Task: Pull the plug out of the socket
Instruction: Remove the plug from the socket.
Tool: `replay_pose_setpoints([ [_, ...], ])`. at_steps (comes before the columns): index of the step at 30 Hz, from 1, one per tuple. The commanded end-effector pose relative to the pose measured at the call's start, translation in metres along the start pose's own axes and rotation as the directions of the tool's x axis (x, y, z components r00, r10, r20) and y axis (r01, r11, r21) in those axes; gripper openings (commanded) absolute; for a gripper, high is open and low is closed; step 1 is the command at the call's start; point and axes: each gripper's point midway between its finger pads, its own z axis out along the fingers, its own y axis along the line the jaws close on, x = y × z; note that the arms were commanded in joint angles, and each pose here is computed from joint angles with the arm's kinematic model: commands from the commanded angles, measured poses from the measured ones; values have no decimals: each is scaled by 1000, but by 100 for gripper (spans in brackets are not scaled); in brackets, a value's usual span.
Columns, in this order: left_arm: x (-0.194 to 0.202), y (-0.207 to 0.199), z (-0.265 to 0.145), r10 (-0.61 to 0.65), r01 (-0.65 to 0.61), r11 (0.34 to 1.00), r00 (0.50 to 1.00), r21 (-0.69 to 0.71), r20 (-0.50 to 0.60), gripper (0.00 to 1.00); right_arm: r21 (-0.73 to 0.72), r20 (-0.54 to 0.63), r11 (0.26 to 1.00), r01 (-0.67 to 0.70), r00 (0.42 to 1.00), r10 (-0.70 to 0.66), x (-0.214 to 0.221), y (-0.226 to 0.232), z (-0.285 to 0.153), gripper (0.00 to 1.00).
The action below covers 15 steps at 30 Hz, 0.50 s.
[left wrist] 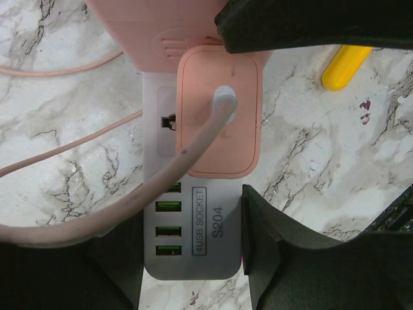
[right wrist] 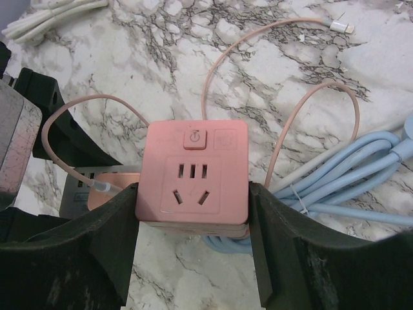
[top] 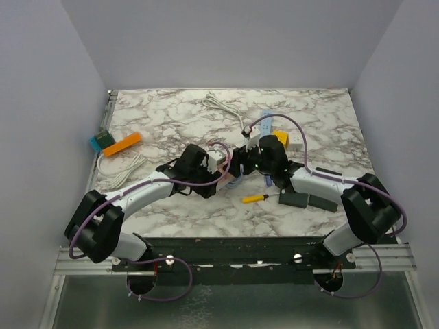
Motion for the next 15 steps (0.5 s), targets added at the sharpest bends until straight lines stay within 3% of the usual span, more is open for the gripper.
replay_pose_setpoints([
  [1, -6, 0, -1, 5, -5, 1000, 1000, -4, 5, 0, 35, -8, 999, 32, 999, -32, 8, -2, -4, 0],
  [10, -5, 1, 0, 1, -1, 1000, 1000, -7, -3, 0, 34, 79, 997, 72, 994, -75, -18, 7, -16, 1],
  [15, -5, 0, 1, 2, -2, 1000, 1000, -6, -5, 0, 127, 59, 992, 9, 998, -17, -24, -6, -17, 1],
])
